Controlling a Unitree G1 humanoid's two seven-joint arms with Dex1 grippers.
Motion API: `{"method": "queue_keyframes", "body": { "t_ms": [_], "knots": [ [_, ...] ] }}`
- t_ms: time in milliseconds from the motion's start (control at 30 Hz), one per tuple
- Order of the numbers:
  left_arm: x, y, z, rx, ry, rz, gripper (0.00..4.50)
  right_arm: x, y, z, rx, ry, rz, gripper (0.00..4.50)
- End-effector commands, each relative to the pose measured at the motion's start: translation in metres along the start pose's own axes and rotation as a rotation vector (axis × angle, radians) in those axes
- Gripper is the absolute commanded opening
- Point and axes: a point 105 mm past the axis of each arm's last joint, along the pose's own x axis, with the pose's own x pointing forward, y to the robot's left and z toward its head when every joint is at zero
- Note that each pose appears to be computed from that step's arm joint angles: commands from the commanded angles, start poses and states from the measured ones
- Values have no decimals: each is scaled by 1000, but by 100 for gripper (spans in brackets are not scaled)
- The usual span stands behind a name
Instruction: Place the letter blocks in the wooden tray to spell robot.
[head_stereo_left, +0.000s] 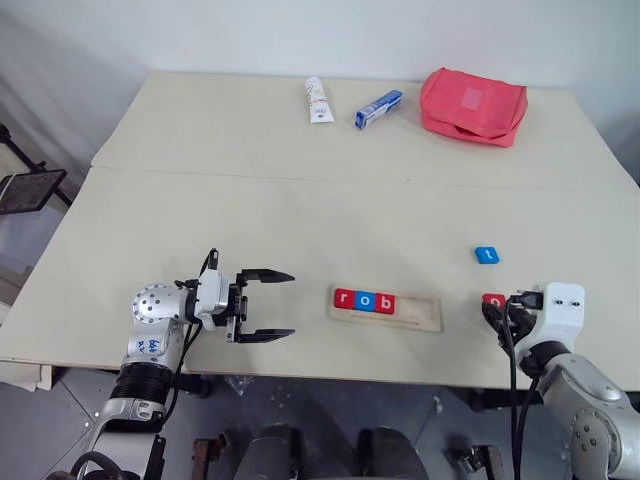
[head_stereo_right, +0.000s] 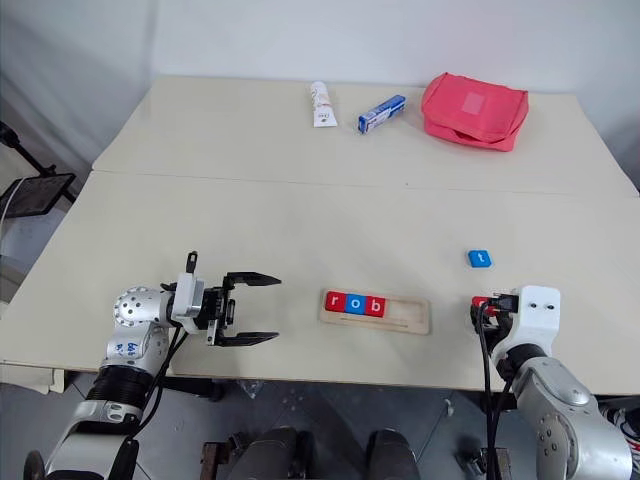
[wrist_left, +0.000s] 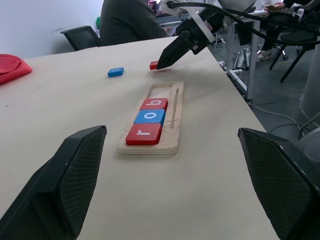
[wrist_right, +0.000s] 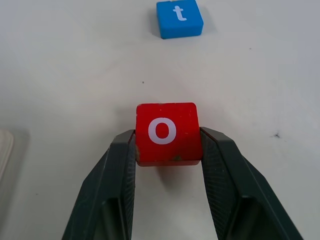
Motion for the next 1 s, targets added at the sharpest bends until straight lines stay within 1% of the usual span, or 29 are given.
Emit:
{"method": "queue_keyframes", "body": {
  "t_ms": [33,100,167,267,300,333,400,433,533,667,767,900,1000],
  "knots": [
    [2,0,6,22,-10,-2,450,-2,2,8,0,-52,17,145],
    [2,-1,6,21,-11,0,450,-2,1,7,-1,-56,23,220],
    [2,-2,6,21,-12,2,450,-3,2,6,-8,-57,40,279],
    [2,-3,7,19,-13,6,450,-8,5,8,-34,-58,81,380],
    [3,-3,7,18,-13,6,450,-9,5,10,-43,-60,97,421],
    [3,-3,7,18,-14,8,450,-11,6,11,-54,-62,117,448],
    [3,-4,7,16,-14,10,450,-15,10,16,-85,-64,175,448],
    [3,-5,7,15,-15,10,450,-18,13,17,-137,-48,229,448],
    [5,-6,7,12,-18,13,450,-28,15,21,-387,48,438,448],
    [7,-6,6,12,-22,17,450,-23,3,32,-614,155,586,448],
    [7,-7,7,13,-25,20,450,-15,-5,38,-712,199,645,448],
    [6,-9,7,14,-23,34,450,5,-21,44,-888,288,708,448],
    [4,-12,7,15,-18,46,450,20,-27,46,-924,310,728,448]
  ]
}}
